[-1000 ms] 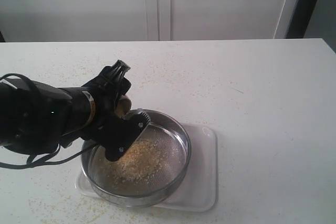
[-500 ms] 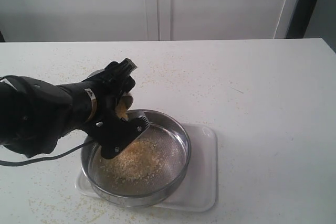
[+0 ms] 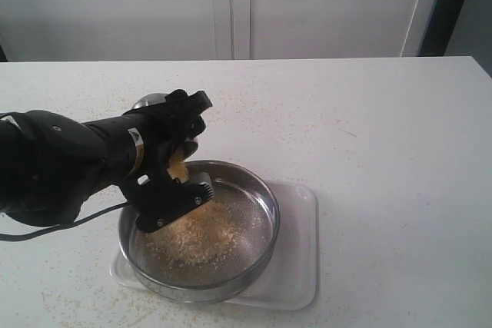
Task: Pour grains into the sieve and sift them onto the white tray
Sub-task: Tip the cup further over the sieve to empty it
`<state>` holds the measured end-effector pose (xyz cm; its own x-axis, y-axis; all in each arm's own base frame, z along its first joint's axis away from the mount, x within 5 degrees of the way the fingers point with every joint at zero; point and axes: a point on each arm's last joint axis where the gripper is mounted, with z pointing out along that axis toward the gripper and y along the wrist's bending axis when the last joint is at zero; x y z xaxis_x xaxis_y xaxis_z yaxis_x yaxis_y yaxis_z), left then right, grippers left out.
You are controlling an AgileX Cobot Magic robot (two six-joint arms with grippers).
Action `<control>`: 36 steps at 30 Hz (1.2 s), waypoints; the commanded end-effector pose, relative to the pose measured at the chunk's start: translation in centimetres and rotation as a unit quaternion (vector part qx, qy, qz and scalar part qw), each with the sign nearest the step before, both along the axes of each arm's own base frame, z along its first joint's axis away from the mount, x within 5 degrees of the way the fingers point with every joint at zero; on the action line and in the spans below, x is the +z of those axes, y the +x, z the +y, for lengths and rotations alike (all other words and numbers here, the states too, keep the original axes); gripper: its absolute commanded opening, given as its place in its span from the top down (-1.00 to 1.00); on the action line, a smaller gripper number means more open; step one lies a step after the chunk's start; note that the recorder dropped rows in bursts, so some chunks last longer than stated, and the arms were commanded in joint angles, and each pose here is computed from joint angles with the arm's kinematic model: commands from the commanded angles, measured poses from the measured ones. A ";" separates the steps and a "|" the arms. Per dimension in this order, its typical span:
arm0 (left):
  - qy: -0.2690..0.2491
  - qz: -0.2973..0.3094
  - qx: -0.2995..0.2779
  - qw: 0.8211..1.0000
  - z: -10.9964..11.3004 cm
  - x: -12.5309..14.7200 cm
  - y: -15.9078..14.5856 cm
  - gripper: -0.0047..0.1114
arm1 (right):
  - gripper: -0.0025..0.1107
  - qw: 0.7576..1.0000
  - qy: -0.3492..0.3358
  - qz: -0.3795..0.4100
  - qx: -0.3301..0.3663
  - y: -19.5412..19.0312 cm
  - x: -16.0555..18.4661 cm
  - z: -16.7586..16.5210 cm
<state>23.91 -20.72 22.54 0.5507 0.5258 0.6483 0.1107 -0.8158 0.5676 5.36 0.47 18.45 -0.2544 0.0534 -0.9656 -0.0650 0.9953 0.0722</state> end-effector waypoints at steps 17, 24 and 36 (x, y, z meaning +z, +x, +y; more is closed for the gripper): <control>0.085 -0.060 -0.040 0.994 -1.2 0.8 -1.4 0.71 | 0.96 1.000 -0.001 -0.002 0.000 0.0 -0.2 0.0; 0.093 -0.076 -0.011 0.993 -0.8 1.1 -1.3 0.92 | 0.96 1.000 -0.001 -0.002 0.000 0.0 -0.2 0.0; 0.102 -0.070 -0.020 0.992 -1.2 0.5 -1.3 0.92 | 0.96 1.000 -0.001 -0.002 0.000 0.0 -0.2 0.0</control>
<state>22.73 -21.51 23.07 0.4748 0.3802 0.7938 0.0300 -0.9083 0.4171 5.36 0.47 18.45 -0.2544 0.0534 -0.9656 -0.0650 0.9953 0.0722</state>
